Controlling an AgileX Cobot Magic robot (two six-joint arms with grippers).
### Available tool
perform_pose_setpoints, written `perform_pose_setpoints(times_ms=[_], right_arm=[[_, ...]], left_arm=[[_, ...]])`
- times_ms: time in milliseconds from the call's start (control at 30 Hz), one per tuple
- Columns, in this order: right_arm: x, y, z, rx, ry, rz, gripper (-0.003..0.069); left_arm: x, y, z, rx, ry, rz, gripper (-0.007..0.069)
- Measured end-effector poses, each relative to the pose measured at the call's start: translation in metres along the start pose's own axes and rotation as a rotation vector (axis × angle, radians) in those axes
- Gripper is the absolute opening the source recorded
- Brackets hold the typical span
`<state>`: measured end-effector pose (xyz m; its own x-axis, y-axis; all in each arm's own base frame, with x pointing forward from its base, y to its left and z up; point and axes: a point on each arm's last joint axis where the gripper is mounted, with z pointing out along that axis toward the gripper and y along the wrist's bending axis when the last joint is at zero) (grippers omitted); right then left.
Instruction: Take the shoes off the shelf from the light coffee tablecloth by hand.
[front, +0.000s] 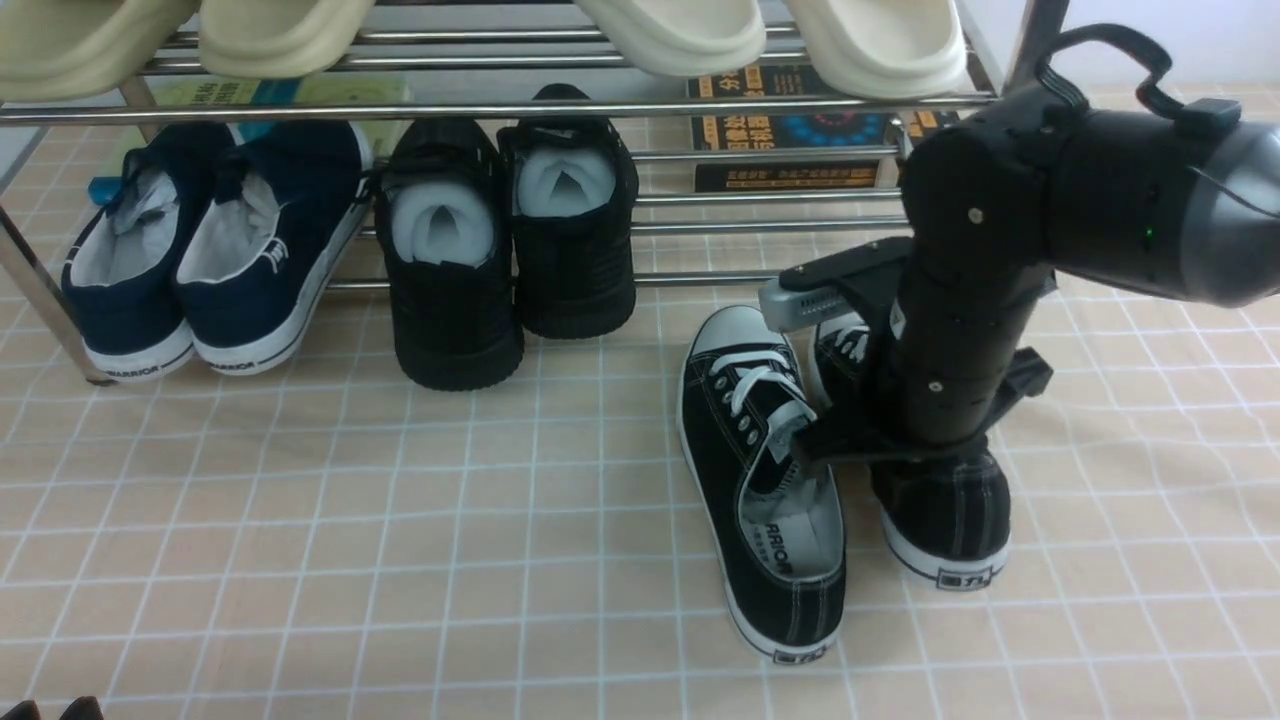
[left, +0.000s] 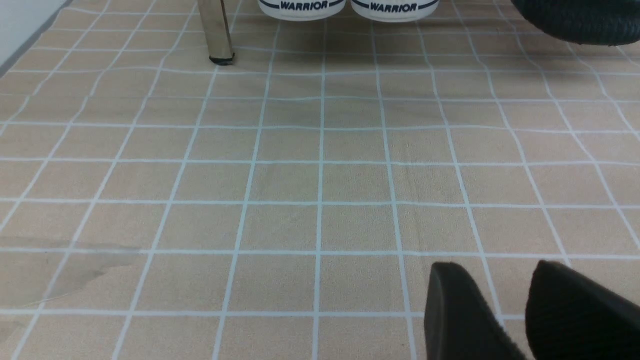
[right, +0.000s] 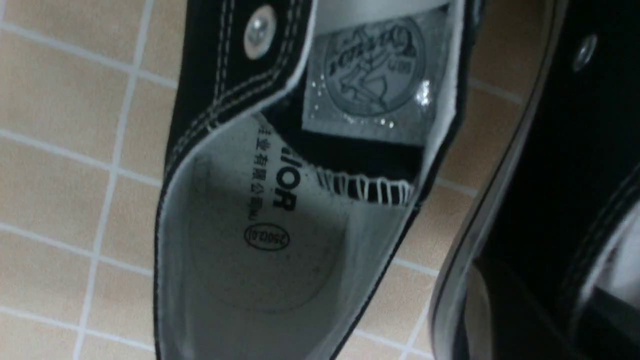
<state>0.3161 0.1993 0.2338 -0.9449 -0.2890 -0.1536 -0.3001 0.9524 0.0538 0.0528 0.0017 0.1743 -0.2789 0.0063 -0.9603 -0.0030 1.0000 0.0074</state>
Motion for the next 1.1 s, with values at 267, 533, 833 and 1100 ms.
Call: perform_pose_setpoints(times_ms=[267,533,833,1100], right_arm=[[0.001,0.003,-0.028,-0.033,0.006,0.004,0.0393],[0.017,0.001,-0.115,-0.079,-0.193,-0.104,0.0244],[0.114,-0.024,-0.212,-0.133,-0.452,-0.115,-0.0015],[0.219,-0.052,-0.186,-0.186,-0.689,-0.107,-0.0013]], left_arm=[[0.000,0.000,0.000,0.000,0.000,0.000,0.0242],[0.000,0.000,0.000,0.000,0.000,0.000,0.0242],[0.000,0.000,0.000,0.000,0.000,0.001,0.0242],[0.000,0.000,0.000,0.000,0.000,0.001,0.0242]])
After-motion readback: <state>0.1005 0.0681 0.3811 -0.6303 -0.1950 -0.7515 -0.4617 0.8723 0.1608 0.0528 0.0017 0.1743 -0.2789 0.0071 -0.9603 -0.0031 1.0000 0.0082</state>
